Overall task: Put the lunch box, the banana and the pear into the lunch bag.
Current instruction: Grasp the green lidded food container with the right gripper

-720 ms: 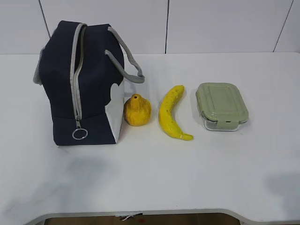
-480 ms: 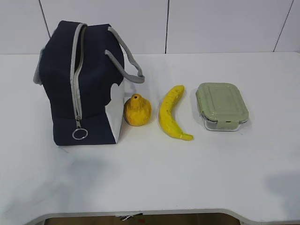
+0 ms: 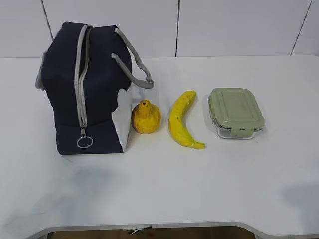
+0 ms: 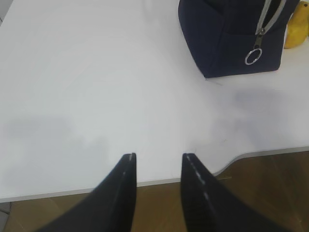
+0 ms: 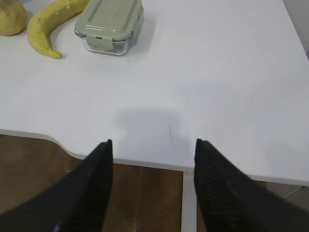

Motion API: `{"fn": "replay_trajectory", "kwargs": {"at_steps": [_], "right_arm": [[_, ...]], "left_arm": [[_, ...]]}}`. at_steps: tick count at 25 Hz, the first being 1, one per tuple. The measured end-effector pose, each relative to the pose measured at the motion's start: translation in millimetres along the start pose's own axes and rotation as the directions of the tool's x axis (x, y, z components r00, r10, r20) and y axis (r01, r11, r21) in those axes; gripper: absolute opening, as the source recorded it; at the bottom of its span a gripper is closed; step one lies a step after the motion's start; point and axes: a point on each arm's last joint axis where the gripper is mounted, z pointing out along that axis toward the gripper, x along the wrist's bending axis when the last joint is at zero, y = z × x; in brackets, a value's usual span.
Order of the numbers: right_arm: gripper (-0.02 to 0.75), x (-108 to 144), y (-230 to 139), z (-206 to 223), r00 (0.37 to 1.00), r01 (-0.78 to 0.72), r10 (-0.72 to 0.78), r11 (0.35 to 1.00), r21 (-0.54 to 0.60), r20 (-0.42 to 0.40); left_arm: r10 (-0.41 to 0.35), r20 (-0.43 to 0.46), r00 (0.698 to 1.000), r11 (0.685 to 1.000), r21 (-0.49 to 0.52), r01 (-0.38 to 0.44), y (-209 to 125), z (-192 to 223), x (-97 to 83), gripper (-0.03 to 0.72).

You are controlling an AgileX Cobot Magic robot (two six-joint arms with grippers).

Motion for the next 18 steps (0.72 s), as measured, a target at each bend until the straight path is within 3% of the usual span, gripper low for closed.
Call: {"fn": "replay_trajectory", "kwargs": {"at_steps": [8,18], "right_arm": [[0.442,2,1,-3,1.000,-0.010,0.010,1.000,0.003,-0.021],[0.442,17,29,3,0.968,-0.114,0.131,0.989,0.092,-0.212]], "left_arm": [[0.006,-0.013,1.000,1.000,0.001,-0.006,0,0,1.2,0.237],[0.008,-0.017,1.000,1.000,0.002,-0.008,0,0,1.5,0.237]]}}
